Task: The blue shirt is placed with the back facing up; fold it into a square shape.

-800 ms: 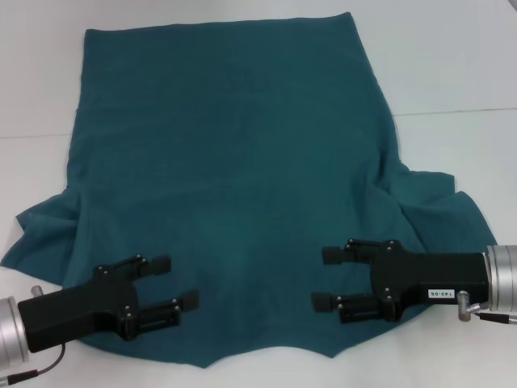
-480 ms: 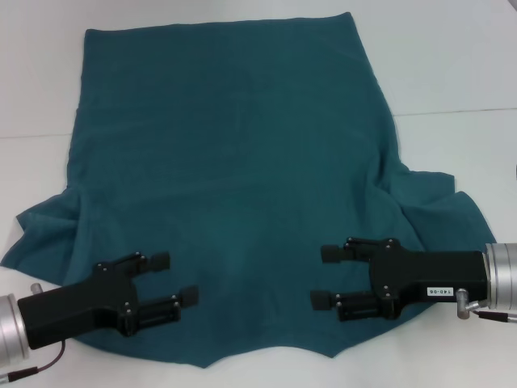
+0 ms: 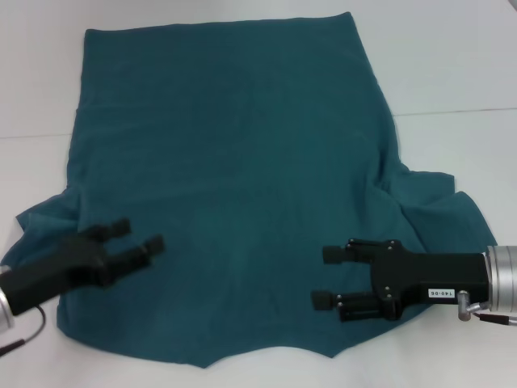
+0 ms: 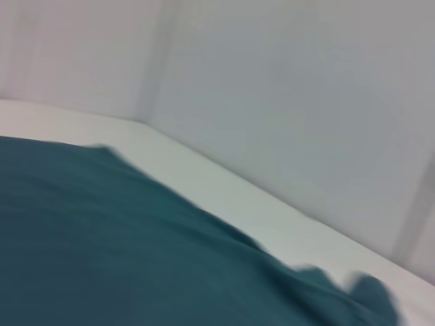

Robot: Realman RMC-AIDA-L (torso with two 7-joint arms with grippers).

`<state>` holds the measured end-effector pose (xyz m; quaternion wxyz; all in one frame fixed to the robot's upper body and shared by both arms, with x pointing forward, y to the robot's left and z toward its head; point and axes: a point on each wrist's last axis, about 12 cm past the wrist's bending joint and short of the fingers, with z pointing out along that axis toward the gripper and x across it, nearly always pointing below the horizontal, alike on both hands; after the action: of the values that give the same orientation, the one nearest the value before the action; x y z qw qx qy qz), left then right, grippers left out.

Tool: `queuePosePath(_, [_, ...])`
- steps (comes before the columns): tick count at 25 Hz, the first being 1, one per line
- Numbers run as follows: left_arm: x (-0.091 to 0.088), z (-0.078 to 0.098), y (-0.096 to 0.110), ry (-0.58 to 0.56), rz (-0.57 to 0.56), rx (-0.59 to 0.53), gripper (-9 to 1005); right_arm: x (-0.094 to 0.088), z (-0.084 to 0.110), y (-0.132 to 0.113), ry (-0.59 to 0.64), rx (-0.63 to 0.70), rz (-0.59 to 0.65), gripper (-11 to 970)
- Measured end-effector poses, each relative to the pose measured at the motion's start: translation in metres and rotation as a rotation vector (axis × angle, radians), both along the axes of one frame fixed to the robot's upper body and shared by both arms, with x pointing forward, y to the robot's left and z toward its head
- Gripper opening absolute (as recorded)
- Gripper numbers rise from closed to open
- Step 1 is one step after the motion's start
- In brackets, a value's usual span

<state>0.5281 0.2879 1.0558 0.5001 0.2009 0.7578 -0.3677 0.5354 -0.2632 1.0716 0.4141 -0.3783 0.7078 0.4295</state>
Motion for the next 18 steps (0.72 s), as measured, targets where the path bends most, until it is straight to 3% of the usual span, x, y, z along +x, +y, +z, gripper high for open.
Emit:
queuePosePath(9, [0.006, -0.001, 0.034, 0.036, 0.257, -0.056, 844, -0.003, -0.002, -0.001, 0.009, 0.032, -0.035, 915])
queuePosePath(18, [0.012, -0.006, 0.059, 0.081, 0.431, 0.022, 844, -0.003, -0.003, -0.002, 0.011, 0.045, -0.056, 915])
